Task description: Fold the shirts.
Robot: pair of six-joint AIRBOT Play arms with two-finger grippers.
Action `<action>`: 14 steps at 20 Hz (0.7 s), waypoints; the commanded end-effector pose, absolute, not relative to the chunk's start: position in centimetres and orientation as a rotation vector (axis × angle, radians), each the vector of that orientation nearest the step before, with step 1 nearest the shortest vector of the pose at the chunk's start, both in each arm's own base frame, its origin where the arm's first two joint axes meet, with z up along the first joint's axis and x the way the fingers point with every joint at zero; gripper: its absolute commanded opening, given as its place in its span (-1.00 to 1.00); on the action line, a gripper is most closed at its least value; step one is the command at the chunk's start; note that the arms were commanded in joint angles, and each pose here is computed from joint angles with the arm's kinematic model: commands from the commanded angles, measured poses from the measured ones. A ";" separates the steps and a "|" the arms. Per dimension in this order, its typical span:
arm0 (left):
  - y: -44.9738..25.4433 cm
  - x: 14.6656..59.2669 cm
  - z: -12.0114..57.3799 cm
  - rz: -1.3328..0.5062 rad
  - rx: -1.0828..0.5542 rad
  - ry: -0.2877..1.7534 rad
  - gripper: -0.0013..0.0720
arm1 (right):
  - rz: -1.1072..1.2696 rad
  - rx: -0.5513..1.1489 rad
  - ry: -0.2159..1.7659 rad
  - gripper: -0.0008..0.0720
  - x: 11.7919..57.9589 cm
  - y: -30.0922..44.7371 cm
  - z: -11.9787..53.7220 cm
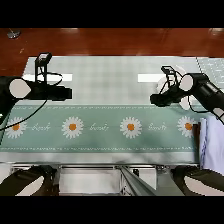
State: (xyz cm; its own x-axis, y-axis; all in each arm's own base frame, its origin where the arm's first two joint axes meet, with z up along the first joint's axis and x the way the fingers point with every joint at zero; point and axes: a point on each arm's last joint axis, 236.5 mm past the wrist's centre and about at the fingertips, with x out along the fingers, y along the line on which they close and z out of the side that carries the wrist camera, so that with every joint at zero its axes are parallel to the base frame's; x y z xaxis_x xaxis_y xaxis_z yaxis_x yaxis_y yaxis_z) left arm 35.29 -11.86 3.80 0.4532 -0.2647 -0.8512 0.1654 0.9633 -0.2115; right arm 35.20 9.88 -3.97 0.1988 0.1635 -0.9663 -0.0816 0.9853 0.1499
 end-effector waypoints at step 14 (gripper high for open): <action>-11.8 35.5 3.9 -0.264 -0.105 1.060 -0.91 | 0.172 0.076 1.323 -0.89 36.1 10.0 -3.8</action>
